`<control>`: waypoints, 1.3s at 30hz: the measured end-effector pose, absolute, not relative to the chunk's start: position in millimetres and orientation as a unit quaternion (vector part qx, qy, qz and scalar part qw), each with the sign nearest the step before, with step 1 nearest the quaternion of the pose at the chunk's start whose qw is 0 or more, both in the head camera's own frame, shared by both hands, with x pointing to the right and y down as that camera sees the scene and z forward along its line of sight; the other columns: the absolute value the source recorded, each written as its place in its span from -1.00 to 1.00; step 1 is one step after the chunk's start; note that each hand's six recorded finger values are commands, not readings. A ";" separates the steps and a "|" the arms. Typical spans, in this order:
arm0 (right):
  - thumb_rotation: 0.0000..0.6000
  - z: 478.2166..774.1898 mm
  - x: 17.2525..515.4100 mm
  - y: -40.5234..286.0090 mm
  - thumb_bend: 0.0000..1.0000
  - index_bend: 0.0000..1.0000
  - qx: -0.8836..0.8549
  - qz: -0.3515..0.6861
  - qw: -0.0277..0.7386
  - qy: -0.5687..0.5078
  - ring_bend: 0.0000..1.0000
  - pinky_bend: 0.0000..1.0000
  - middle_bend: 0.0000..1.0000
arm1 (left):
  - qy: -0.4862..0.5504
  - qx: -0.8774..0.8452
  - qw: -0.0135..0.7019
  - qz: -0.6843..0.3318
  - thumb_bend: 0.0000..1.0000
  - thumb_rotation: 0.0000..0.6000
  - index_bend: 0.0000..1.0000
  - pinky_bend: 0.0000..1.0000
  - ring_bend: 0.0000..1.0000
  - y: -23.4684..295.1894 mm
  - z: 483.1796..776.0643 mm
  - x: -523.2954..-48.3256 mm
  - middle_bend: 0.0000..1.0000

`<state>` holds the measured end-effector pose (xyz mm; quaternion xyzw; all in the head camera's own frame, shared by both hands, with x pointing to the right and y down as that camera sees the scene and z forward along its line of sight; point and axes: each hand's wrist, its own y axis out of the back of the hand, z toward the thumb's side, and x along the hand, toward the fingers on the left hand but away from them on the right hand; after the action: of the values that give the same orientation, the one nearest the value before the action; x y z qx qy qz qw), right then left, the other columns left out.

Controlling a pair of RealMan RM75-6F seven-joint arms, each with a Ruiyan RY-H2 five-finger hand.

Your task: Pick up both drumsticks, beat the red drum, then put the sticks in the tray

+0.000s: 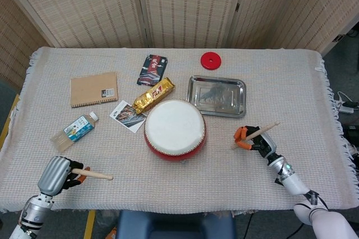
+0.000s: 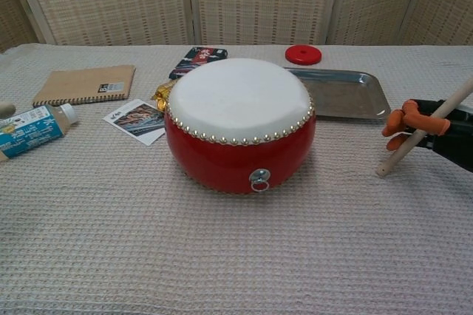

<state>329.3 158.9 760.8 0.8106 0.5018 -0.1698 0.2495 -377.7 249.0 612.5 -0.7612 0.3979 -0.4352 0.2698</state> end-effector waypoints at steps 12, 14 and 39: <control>0.86 772.6 295.9 163.9 -0.90 0.85 0.827 -0.188 0.235 0.475 0.25 0.41 0.46 | 0.399 -0.763 0.263 -0.436 -0.11 1.00 1.00 1.00 1.00 252.1 613.1 -381.9 1.00; 0.89 774.1 291.8 164.4 -0.90 0.89 0.828 -0.191 0.234 0.472 0.28 0.44 0.49 | 0.400 -0.762 0.262 -0.436 -0.11 1.00 1.00 1.00 1.00 252.3 613.2 -382.7 1.00; 1.00 776.7 261.0 170.9 0.05 1.00 0.859 -0.226 0.114 0.444 1.00 1.00 1.00 | 0.403 -0.762 0.256 -0.438 -0.11 1.00 1.00 1.00 1.00 254.0 620.5 -389.7 1.00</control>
<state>261.0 170.9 776.7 0.8594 0.4441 -0.2263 0.1139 -389.7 254.0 620.5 -0.7617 0.4026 -0.4381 0.2564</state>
